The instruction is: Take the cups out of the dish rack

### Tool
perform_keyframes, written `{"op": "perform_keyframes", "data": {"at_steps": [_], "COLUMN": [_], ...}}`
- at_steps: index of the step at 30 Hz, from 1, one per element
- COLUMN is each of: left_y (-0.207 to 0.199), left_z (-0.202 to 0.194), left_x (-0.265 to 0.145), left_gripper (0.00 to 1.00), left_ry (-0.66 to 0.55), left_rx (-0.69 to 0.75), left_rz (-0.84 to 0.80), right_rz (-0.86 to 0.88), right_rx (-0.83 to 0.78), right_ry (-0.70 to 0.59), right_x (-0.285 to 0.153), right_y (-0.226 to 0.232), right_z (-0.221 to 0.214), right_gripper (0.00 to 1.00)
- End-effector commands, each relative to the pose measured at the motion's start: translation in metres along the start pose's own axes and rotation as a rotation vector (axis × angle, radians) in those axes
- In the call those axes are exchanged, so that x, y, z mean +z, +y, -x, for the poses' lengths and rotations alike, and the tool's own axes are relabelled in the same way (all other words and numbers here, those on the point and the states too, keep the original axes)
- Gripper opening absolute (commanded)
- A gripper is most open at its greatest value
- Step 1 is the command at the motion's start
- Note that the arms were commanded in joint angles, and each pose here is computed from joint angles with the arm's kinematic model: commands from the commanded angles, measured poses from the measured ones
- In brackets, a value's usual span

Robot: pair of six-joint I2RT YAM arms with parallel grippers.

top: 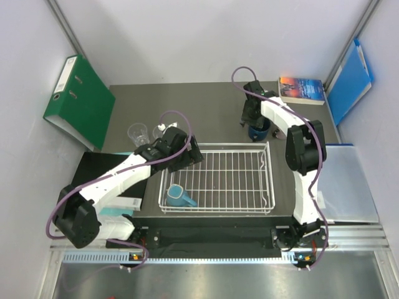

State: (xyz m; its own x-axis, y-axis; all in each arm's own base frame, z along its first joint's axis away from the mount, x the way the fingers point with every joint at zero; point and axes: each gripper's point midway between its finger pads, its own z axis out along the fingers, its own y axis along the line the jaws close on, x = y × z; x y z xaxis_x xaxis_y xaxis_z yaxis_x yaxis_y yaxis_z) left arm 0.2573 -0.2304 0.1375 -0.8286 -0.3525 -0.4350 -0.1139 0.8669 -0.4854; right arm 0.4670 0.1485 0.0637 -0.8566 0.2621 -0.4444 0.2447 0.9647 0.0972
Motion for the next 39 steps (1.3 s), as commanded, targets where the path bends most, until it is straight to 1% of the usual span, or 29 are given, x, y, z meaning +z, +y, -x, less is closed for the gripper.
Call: {"op": "perform_keyframes", "data": {"at_steps": [1,4,5,6,7,8,10,11,12,13,14,15,16,17,18,19,20,22,23,24,26,27,31,32,34,35,39], "left_y": [-0.016,-0.016,-0.017,-0.016,-0.012,-0.013,-0.007,-0.009,-0.004,-0.003,-0.004,0.002,0.005,0.006,0.009,0.02,0.019,0.026,0.027,0.028,0.035,0.038,0.042,0.044,0.048,0.049,0.051], "left_z": [0.024,0.034,0.04,0.045,0.052,0.059,0.068,0.073,0.072,0.074,0.078,0.075,0.074,0.078,0.079,0.072,0.073,0.066,0.065,0.063,0.06,0.06,0.059,0.06,0.063,0.064,0.064], "left_x": [-0.014,-0.021,-0.027,-0.03,-0.033,-0.042,-0.049,-0.057,-0.059,-0.062,-0.068,-0.071,-0.074,-0.081,-0.085,-0.088,-0.095,-0.103,-0.109,-0.112,-0.119,-0.121,-0.129,-0.131,-0.132,-0.132,-0.131], "left_gripper": [0.99,0.99,0.99,0.99,0.99,0.99,0.99,0.99,0.99,0.99,0.99,0.99,0.99,0.99,0.99,0.99,0.99,0.99,0.99,0.99,0.99,0.99,0.99,0.99,0.99,0.99,0.99], "left_ry": [-0.082,-0.13,-0.156,-0.182,-0.22,-0.257,-0.306,-0.325,-0.318,-0.322,-0.331,-0.314,-0.305,-0.318,-0.316,-0.283,-0.285,-0.262,-0.27,-0.277,-0.297,-0.308,-0.334,-0.341,-0.357,-0.36,-0.361], "left_rx": [0.01,0.02,0.025,0.031,0.031,0.032,0.048,0.052,0.071,0.08,0.089,0.112,0.126,0.131,0.137,0.152,0.156,0.175,0.172,0.175,0.163,0.16,0.163,0.163,0.161,0.16,0.151], "left_rz": [-0.044,-0.037,-0.043,-0.037,-0.016,-0.024,0.007,0.005,0.032,0.044,0.052,0.081,0.098,0.114,0.136,0.184,0.187,0.212,0.204,0.199,0.187,0.189,0.165,0.169,0.192,0.2,0.216], "right_rz": [0.129,0.181,0.168,0.18,0.188,0.22,0.239,0.305,0.334,0.371,0.46,0.48,0.537,0.602,0.603,0.624,0.652,0.632,0.674,0.67,0.714,0.704,0.689,0.693,0.703,0.718,0.775], "right_rx": [0.035,0.053,0.056,0.06,0.056,0.058,0.056,0.059,0.051,0.046,0.028,0.001,-0.017,-0.055,-0.103,-0.138,-0.184,-0.237,-0.268,-0.275,-0.301,-0.301,-0.342,-0.373,-0.407,-0.456,-0.555], "right_ry": [-0.18,-0.263,-0.271,-0.313,-0.328,-0.368,-0.4,-0.45,-0.464,-0.483,-0.523,-0.495,-0.532,-0.56,-0.533,-0.528,-0.531,-0.487,-0.481,-0.433,-0.413,-0.376,-0.317,-0.302,-0.3,-0.29,-0.307], "right_x": [-0.07,-0.111,-0.125,-0.145,-0.155,-0.18,-0.195,-0.228,-0.224,-0.234,-0.266,-0.257,-0.269,-0.294,-0.284,-0.288,-0.301,-0.287,-0.296,-0.281,-0.283,-0.271,-0.263,-0.264,-0.27,-0.275,-0.302], "right_y": [0.023,0.031,0.026,0.027,0.027,0.027,0.024,0.025,0.026,0.028,0.033,0.034,0.041,0.049,0.051,0.056,0.066,0.069,0.078,0.078,0.088,0.088,0.097,0.101,0.108,0.114,0.131], "right_z": [0.059,0.082,0.085,0.097,0.099,0.103,0.099,0.099,0.091,0.086,0.077,0.057,0.053,0.036,0.015,0.0,-0.022,-0.056,-0.078,-0.1,-0.132,-0.15,-0.196,-0.211,-0.226,-0.243,-0.266], "right_gripper": [0.52,0.55,0.56,0.57,0.58,0.58,0.59,0.6,0.6,0.6,0.61,0.61,0.62,0.62,0.62,0.63,0.63,0.63,0.63,0.63,0.63,0.63,0.64,0.64,0.64,0.65,0.66]}}
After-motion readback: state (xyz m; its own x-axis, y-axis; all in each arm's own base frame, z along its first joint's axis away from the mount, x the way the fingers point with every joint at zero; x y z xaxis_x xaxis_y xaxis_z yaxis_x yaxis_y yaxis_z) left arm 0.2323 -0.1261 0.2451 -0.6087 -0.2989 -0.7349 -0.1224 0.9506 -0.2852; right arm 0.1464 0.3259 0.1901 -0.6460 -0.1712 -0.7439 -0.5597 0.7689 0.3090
